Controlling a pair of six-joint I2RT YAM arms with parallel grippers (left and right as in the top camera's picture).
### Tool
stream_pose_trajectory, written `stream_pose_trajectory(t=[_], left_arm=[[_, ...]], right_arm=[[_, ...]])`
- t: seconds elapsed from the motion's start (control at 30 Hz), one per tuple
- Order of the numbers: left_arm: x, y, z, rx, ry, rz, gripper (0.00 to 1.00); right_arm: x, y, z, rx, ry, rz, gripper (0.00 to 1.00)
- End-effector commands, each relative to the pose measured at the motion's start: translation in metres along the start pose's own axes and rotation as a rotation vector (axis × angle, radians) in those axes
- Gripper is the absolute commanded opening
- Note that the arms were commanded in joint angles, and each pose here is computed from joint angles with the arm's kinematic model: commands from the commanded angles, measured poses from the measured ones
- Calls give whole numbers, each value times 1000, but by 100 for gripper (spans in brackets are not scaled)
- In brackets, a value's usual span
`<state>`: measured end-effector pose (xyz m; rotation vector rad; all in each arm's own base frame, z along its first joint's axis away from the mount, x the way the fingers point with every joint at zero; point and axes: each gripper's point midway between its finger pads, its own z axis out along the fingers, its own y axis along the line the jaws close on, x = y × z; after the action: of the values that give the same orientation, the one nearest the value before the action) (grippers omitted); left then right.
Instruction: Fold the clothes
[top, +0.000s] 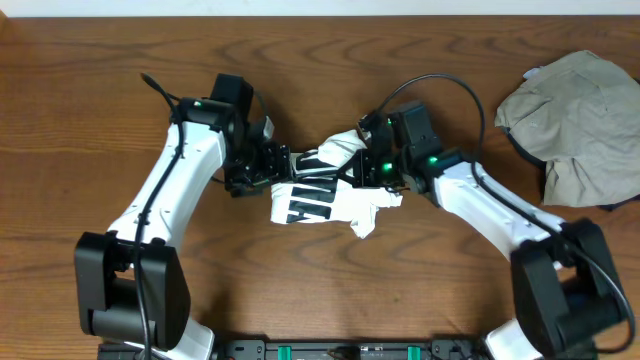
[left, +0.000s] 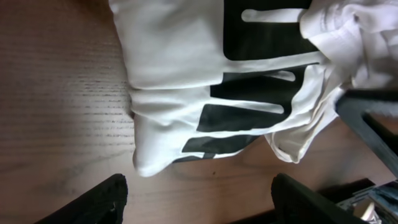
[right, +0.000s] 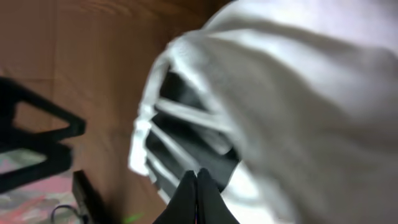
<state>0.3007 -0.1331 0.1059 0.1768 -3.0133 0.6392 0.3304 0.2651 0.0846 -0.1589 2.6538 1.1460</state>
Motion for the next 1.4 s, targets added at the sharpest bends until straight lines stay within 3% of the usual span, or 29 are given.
stream_pose_trajectory(t=[0.0,0.2,0.4,0.8,1.37], left_arm=[[0,-6,4,19,-8,20,76],[-16,-5,24,37,-55,50,76],[-20,6,55,21,0,39,76],[-30,30,92,-49,39,58,76],[-37,59,94,-142,28,20,76]], right_arm=[[4,-13,16,25,20,35,1],[4,-38,28,103,15,56,1],[-8,-54,24,205,-49,49,1],[-36,-50,13,276,-108,-11,3],[-45,-141,-48,625,-136,83,1]])
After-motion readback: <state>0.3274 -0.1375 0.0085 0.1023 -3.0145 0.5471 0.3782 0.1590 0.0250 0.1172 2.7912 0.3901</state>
